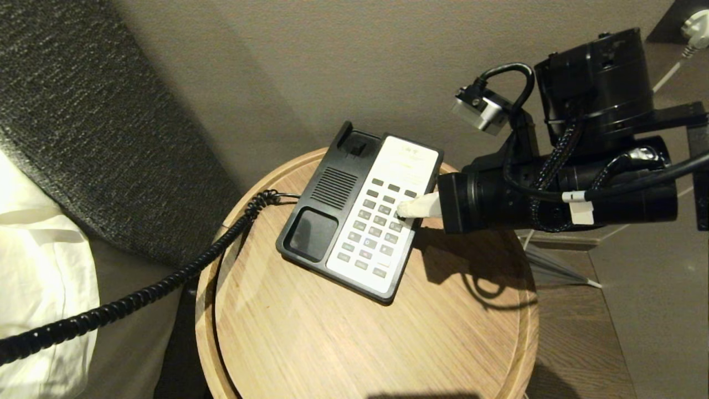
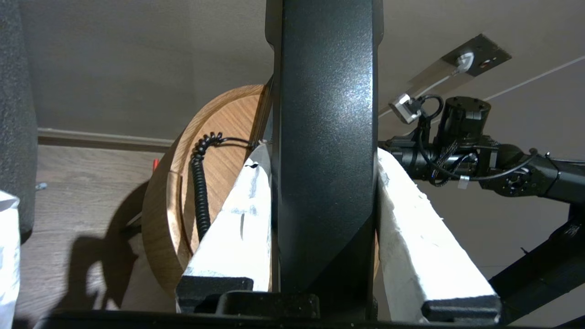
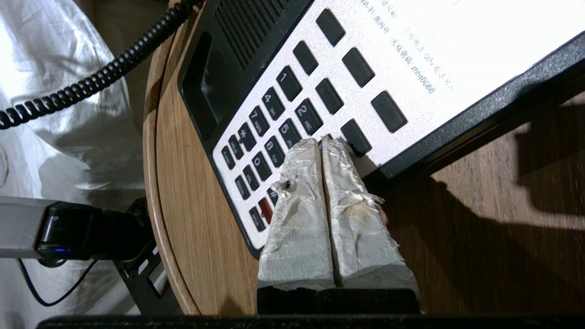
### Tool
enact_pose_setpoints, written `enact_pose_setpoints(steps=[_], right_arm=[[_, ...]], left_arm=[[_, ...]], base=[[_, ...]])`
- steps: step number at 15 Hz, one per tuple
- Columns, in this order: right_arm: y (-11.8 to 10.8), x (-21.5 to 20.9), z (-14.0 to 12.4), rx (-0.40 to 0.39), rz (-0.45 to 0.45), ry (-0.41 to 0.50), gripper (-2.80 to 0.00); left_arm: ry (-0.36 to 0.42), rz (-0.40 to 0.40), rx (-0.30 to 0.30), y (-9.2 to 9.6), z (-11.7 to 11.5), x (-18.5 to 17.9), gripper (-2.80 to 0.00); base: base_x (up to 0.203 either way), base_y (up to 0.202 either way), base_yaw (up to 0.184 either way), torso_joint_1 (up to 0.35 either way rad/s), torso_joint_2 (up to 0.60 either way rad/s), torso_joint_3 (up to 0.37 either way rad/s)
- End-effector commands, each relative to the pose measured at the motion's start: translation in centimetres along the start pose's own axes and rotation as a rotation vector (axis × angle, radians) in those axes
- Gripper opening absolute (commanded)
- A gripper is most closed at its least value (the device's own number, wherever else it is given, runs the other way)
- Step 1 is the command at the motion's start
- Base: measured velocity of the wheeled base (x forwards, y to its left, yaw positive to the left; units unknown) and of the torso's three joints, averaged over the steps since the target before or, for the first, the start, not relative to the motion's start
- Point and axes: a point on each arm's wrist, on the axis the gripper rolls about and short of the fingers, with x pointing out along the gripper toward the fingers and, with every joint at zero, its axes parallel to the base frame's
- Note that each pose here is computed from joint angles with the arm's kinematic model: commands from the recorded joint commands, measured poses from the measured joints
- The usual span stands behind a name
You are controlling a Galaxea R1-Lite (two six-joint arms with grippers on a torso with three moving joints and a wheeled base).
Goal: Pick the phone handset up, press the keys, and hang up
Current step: Dial the number
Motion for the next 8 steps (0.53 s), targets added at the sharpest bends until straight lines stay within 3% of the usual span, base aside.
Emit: enact_pose_setpoints(steps=[1,8], right_arm=[[-0.11,0.44,-0.1,0.002,-0.001,0.004,-2.8],[-0.33,1.01,-0.23,-0.001,-0.02,0.007,-2.8]], left_arm=[[0.001,0.003,-0.001,0.04,-0.05,-0.05,-2.8],[-0.009,-0.003,-0.004,0.02,0.14,-0.24,-2.8]], base=[[0.0,0.0,0.0,0.0,0.0,0.0],[0.0,0.0,0.0,0.0,0.0,0.0]])
